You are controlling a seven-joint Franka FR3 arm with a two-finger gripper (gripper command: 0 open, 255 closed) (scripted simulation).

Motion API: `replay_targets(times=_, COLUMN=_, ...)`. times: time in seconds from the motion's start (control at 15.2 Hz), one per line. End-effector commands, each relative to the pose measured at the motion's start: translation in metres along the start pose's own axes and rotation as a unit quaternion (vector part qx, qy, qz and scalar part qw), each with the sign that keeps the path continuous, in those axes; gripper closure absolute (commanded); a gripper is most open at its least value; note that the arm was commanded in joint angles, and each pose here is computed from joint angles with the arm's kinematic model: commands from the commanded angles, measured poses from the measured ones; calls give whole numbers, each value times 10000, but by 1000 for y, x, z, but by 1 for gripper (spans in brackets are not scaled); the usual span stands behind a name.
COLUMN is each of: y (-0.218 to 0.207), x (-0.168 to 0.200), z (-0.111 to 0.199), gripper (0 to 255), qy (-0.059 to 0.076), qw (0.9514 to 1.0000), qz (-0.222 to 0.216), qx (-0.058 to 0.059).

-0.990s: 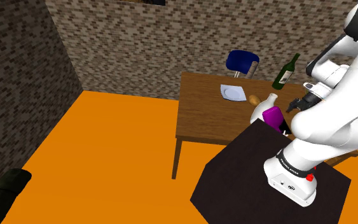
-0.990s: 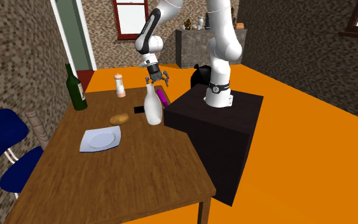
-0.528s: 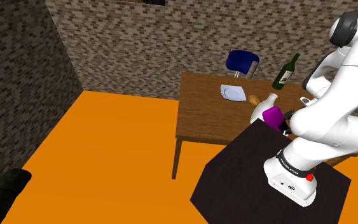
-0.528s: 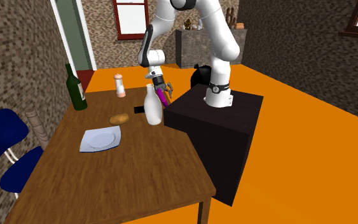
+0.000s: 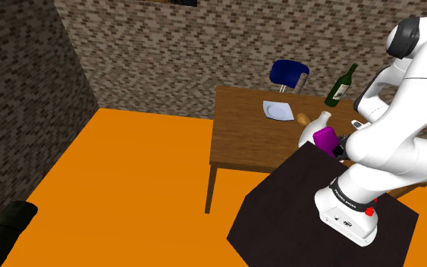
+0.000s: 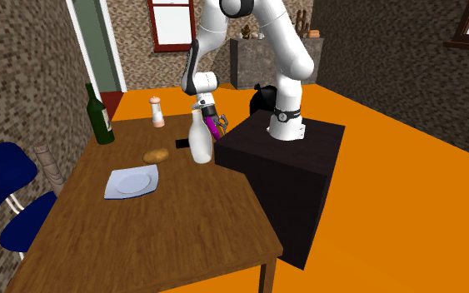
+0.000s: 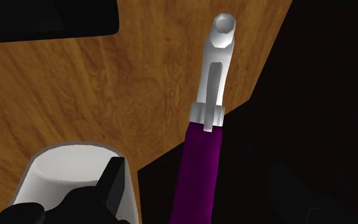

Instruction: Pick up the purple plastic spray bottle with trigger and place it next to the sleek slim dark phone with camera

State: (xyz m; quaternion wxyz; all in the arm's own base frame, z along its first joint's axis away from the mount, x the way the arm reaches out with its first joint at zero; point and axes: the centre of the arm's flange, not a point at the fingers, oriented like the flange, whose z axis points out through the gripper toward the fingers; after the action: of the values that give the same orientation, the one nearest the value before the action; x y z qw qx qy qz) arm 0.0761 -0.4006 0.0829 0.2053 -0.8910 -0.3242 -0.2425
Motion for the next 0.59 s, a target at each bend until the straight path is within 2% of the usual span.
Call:
replay_targets(times=0.0, y=0, x=0, z=1, gripper=0, qy=-1, qw=10000, qz=0, qx=-1)
replay_targets(times=0.33, y=0, x=0, z=1, gripper=0, qy=-1, qw=10000, qz=0, qx=-1)
replay_targets(times=0.4, y=0, x=0, z=1, gripper=255, qy=-1, qw=10000, qz=0, qx=-1)
replay_targets(times=0.53, y=0, x=0, z=1, gripper=255, qy=-1, qw=10000, qz=0, qx=-1)
